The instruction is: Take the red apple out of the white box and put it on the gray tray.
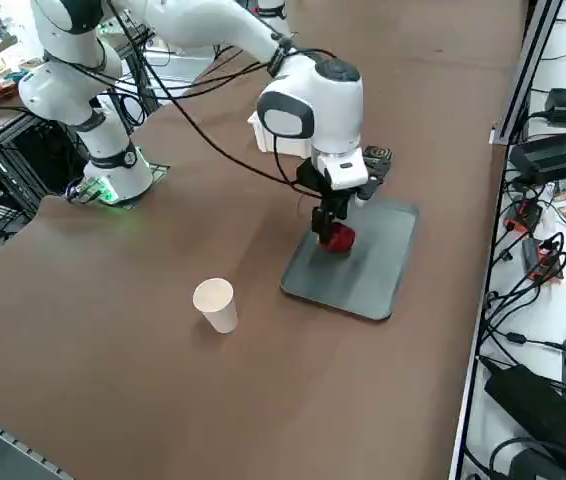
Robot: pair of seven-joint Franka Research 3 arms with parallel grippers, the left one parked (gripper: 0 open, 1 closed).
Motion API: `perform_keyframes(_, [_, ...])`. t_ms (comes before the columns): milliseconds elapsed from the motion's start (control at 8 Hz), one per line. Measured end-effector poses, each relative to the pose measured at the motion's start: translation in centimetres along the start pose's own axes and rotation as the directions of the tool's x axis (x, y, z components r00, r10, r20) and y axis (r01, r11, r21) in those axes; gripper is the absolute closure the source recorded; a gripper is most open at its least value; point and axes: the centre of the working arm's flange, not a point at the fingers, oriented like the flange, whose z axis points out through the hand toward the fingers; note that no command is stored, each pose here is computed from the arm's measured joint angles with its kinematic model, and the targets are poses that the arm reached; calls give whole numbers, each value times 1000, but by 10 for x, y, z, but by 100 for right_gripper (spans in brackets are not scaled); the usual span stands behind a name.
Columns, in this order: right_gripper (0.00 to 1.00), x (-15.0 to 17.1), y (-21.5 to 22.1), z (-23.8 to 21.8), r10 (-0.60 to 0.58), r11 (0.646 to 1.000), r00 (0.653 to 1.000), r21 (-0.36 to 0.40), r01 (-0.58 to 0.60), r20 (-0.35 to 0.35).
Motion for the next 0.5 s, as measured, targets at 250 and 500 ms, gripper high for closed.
perform_keyframes(250, [0, 5, 5, -65, 9, 1000, 999, -12, -9, -34])
perform_keyframes(500, [0, 2, 8, -166, 26, 1000, 997, -11, -27, -67])
